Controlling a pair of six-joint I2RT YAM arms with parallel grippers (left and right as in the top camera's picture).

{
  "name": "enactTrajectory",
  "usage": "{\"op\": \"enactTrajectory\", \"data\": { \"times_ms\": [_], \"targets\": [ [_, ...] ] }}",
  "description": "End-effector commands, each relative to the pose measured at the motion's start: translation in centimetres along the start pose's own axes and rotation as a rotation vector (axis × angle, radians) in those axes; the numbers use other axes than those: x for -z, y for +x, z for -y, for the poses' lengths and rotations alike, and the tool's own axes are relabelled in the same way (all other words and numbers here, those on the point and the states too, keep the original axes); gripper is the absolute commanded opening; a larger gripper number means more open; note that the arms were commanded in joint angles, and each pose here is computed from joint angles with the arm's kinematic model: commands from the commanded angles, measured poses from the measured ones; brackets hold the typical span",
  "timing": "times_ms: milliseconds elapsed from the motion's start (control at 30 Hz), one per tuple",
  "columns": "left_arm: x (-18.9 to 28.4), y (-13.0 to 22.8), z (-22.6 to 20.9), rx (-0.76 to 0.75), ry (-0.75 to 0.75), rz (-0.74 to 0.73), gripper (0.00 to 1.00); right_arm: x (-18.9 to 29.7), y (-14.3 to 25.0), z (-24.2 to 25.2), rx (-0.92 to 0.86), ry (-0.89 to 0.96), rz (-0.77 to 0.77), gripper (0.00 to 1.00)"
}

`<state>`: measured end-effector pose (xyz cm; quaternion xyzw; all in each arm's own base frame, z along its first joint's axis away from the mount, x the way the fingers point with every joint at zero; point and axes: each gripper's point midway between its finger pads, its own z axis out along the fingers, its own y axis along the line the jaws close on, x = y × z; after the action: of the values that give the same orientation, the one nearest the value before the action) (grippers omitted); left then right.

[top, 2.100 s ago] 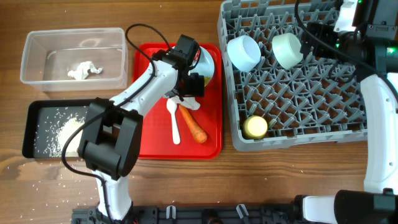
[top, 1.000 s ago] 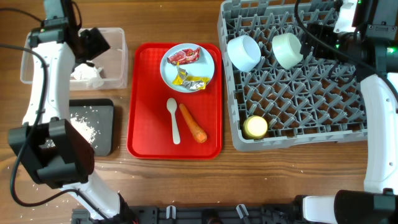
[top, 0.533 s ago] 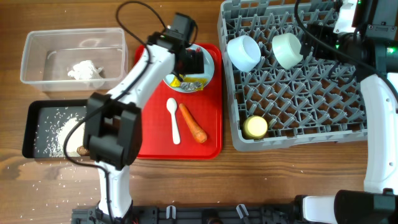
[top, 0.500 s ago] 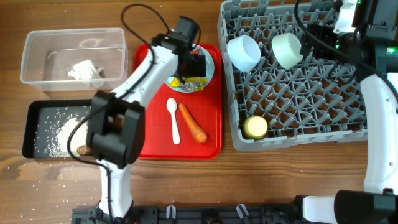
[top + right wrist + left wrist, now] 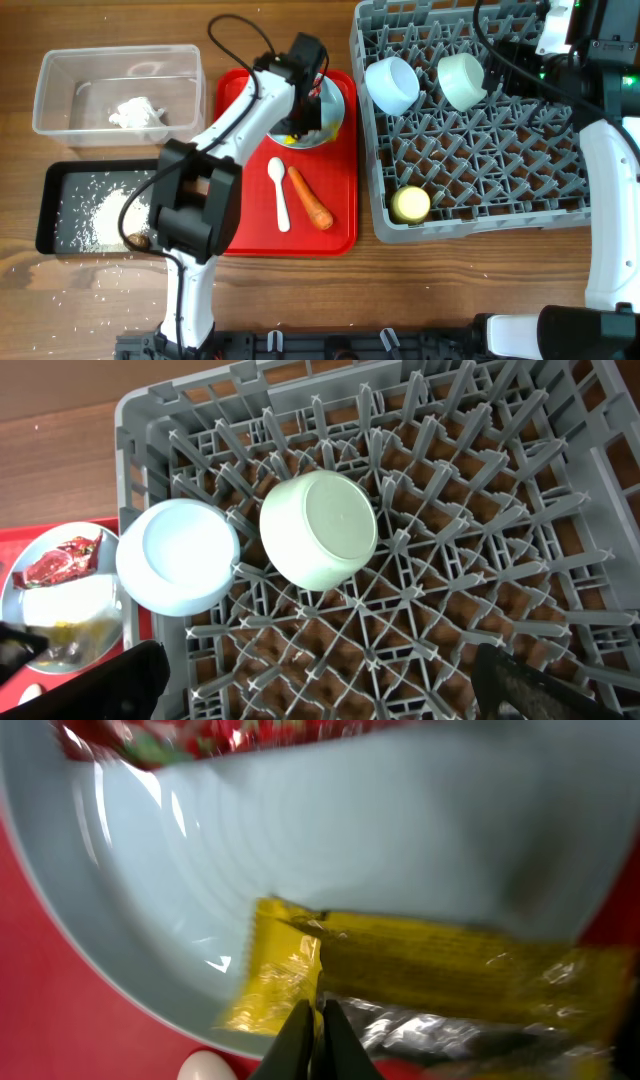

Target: Sort waste into correct bins and load items into the dishwasher rack

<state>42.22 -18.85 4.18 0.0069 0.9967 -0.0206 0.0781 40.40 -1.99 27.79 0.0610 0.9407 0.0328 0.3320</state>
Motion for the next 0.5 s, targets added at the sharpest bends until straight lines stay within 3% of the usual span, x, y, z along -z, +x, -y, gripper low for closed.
{"op": "enactTrajectory", "data": {
  "times_ms": [0,67,167,300,333,367,400,467],
  "targets": [
    [12.2,-6.8,-5.2,0.132,-0.004,0.317,0.04,-0.4,0.1,0.0,-0.003,-0.003,-0.010,1.00],
    [13.9,-7.8,-10.4,0.220,-0.108,0.373,0.04,-0.4,0.1,0.0,-0.003,-0.003,-0.010,1.00],
    [13.8,-6.9,-19.4,0.379,-0.230,0.323,0.04,-0.4,0.1,0.0,-0.004,-0.003,-0.010,1.00],
    [13.8,-6.2,-25.1,0.498,-0.248,0.302,0.07,-0.5,-0.1,0.0,-0.004,-0.004,-0.003,1.00],
    [13.7,-5.6,-25.8,0.516,-0.245,0.279,0.37,-0.5,-0.1,0.0,-0.004,-0.004,-0.004,1.00],
    [13.7,-5.5,-26.1,0.522,-0.248,0.276,0.87,-0.5,-0.1,0.0,-0.004,-0.004,-0.004,1.00],
    [13.8,-5.8,-26.1,0.522,-0.245,0.289,1.00,-0.5,-0.1,0.0,-0.004,-0.003,-0.004,1.00],
    [13.7,-6.5,-24.5,0.502,-0.190,0.303,1.00,-0.5,-0.1,0.0,-0.004,-0.003,-0.004,1.00]
  ]
}}
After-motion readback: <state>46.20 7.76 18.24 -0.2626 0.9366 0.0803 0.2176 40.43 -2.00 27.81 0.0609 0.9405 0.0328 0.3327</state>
